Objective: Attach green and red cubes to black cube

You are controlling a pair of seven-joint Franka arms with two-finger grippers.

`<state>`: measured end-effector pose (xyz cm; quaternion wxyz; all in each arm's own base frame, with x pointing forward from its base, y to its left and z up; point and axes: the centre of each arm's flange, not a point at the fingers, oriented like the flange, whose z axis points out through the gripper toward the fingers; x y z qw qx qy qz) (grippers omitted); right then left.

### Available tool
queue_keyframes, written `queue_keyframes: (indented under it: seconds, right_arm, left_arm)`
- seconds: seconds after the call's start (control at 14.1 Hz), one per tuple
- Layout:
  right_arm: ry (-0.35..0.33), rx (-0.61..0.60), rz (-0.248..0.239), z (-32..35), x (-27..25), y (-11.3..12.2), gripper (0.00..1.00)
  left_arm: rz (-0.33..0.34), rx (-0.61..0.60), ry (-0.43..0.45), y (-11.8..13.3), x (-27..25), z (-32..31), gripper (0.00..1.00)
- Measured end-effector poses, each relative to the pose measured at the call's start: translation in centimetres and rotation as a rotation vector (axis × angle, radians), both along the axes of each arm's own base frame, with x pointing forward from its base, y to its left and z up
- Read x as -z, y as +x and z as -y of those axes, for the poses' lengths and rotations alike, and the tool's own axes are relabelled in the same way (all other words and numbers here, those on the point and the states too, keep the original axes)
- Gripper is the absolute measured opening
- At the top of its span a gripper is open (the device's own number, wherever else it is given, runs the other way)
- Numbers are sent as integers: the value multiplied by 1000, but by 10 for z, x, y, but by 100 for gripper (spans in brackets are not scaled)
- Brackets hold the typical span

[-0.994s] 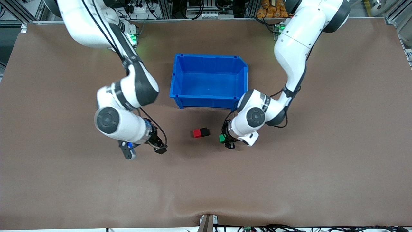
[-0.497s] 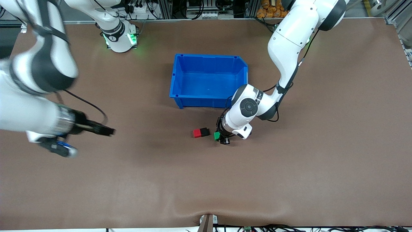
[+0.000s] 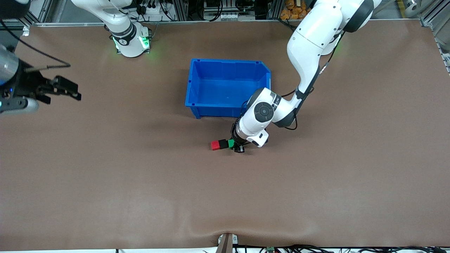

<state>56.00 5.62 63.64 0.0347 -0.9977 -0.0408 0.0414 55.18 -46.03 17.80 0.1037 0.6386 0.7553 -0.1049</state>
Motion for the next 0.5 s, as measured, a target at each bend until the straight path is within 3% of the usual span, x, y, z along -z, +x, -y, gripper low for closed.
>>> queue_keyframes:
  seconds: [0.14, 0.5]
  right_arm:
    - [-2, -42, 6, 3, 8, -14, 100]
    - [1, -116, 20, 14, 25, -15, 100]
  left_arm:
    - [-5, -18, 0, 0, 0, 0, 39]
    - [-17, -55, 0, 0, 0, 0, 39]
